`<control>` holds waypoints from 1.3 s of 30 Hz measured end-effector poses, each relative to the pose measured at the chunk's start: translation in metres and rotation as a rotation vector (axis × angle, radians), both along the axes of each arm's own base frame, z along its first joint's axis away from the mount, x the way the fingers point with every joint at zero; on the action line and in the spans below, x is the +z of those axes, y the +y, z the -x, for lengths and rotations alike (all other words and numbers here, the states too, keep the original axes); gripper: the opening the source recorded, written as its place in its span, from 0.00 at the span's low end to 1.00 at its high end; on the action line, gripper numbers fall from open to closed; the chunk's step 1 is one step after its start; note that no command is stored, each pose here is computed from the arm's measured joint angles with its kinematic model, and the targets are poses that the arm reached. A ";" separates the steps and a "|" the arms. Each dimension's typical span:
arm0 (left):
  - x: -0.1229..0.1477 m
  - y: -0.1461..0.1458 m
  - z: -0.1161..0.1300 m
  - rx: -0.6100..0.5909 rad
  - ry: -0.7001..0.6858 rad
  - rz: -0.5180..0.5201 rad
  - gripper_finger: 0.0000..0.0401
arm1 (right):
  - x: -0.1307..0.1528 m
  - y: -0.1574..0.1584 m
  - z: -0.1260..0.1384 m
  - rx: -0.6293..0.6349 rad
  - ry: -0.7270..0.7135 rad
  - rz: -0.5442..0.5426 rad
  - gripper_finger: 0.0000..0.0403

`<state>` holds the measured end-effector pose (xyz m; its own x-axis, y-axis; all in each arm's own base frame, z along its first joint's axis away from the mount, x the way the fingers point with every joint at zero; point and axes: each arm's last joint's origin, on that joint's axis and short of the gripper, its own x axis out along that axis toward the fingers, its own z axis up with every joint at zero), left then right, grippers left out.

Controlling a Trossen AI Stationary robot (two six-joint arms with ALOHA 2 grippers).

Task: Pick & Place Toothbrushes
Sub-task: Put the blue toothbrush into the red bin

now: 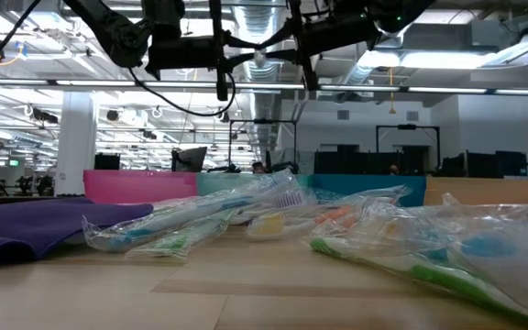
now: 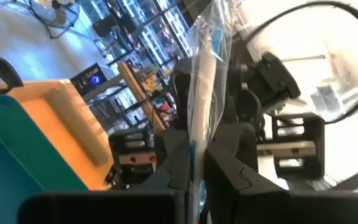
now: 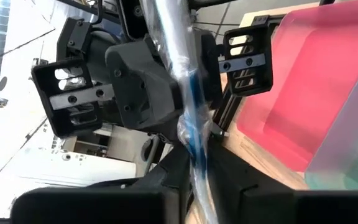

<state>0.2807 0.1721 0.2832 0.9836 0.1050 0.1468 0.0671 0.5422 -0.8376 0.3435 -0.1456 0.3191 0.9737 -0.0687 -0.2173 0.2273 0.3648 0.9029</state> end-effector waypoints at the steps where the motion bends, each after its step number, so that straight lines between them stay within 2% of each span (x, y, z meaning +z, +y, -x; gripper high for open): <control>1: 0.000 0.000 0.000 -0.003 0.001 -0.001 0.04 | 0.000 0.000 0.000 0.000 -0.002 0.001 0.16; 4: 0.000 0.001 0.001 -0.010 0.001 0.018 0.04 | 0.005 0.000 0.002 0.001 -0.015 0.018 0.26; 12: -0.003 0.016 0.011 -0.018 0.029 0.042 0.04 | 0.012 0.001 0.010 0.045 -0.024 0.062 0.63; 16: -0.010 0.034 0.025 -0.029 0.085 0.110 0.04 | 0.022 0.001 0.016 0.045 -0.056 0.079 0.72; 21: -0.022 0.055 0.046 -0.031 0.186 0.212 0.04 | 0.034 0.003 0.025 0.055 -0.088 0.110 0.74; 25: -0.036 0.066 0.061 0.013 0.288 0.262 0.04 | 0.037 0.004 0.027 0.056 -0.095 0.117 0.73; 30: -0.053 0.064 0.072 0.065 0.463 0.292 0.04 | 0.037 0.005 0.027 0.059 -0.092 0.117 0.73; 34: -0.056 0.050 0.082 0.159 0.661 0.247 0.04 | 0.035 0.007 0.026 0.068 -0.072 0.106 0.73; 39: -0.050 0.028 0.101 0.351 0.948 0.171 0.04 | 0.032 0.010 0.026 0.077 -0.046 0.094 0.73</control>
